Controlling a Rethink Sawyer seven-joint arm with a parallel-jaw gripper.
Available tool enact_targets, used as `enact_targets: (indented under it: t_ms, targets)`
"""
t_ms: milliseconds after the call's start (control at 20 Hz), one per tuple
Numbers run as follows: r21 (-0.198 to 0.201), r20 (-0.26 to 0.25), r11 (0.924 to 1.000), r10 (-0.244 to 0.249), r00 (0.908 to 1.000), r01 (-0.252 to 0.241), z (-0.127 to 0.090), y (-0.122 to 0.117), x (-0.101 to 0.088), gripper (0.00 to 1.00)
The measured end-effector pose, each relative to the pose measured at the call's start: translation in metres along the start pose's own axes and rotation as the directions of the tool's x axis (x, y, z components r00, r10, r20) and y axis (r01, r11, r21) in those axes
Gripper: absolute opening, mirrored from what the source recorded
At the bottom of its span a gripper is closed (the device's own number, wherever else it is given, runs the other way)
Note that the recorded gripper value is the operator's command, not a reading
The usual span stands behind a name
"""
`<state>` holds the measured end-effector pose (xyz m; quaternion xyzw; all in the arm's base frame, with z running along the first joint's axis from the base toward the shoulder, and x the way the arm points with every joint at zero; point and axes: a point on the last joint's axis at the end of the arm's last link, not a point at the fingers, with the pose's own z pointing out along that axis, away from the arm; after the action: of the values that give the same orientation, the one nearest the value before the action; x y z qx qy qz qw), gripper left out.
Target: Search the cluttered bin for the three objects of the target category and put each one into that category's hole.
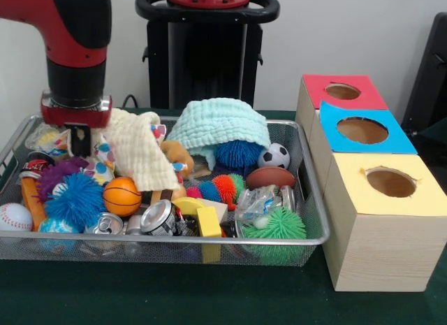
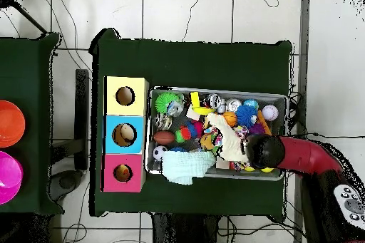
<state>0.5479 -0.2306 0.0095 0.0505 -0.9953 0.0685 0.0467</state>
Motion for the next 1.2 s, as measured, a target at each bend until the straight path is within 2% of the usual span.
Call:
enact_targets:
  t_ms: [50, 200, 450, 700, 1050, 1200]
  targets:
    - [0.009, -0.001, 0.9999, 0.013, 0.9999, -0.013, -0.005, -0.011, 0.003, 0.00]
    - [0.019, -0.001, 0.9993, 0.032, 0.9995, -0.032, -0.014, -0.025, 0.006, 0.00]
    - [0.035, 0.005, 0.9979, 0.054, 0.9985, -0.054, -0.026, -0.041, 0.009, 0.00]
    - [0.061, 0.020, 0.9960, 0.065, 0.9977, -0.066, -0.047, -0.054, 0.007, 0.00]
    - [0.074, -0.008, 0.9951, 0.066, 0.9978, -0.065, -0.076, -0.052, 0.003, 0.00]
    - [0.071, -0.020, 0.9960, 0.056, 0.9983, -0.054, -0.092, -0.039, -0.006, 0.00]
